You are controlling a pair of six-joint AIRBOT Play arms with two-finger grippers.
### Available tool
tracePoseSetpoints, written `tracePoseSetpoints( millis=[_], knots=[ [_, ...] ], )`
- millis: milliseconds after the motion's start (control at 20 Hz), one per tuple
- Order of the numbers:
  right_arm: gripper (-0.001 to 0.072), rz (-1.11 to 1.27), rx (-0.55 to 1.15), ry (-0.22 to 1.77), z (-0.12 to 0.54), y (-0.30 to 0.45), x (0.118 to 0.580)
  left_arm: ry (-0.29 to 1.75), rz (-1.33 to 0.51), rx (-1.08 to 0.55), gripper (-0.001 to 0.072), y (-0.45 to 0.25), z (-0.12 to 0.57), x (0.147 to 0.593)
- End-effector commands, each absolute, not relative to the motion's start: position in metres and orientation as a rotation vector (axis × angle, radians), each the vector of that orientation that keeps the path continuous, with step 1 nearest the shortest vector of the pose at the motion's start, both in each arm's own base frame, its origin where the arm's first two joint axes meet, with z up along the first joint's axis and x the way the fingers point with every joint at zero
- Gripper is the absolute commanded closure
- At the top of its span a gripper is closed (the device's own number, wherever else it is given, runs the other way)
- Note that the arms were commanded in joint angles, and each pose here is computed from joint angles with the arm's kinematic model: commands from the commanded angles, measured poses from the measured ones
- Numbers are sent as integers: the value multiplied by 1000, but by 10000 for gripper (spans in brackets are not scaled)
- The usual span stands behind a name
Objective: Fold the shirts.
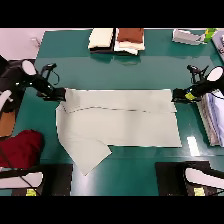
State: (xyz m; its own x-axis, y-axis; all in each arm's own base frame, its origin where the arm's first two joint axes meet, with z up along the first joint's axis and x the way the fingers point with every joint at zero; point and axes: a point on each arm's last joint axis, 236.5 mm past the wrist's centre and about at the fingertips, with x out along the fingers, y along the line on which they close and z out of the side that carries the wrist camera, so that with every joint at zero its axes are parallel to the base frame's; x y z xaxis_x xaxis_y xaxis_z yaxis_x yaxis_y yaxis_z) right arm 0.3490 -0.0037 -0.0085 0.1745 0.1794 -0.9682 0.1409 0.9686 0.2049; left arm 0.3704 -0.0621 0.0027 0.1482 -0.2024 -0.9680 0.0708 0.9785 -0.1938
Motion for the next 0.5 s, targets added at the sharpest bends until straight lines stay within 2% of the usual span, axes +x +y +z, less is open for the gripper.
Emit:
tracePoseSetpoints(
  millis=[0,100,250,450],
  knots=[
    [353,12,242,1460,2,-12,309,1345,-174,-121,281,-58,29,334],
    [234,-13,278,1529,-11,-15,267,1359,-145,-163,281,-57,19,298],
    [224,-62,324,1635,-39,-18,205,1398,-117,-199,281,-56,-4,254],
    [225,-109,404,1728,-73,-12,151,1441,-125,-224,281,-61,-22,233]
  ],
)
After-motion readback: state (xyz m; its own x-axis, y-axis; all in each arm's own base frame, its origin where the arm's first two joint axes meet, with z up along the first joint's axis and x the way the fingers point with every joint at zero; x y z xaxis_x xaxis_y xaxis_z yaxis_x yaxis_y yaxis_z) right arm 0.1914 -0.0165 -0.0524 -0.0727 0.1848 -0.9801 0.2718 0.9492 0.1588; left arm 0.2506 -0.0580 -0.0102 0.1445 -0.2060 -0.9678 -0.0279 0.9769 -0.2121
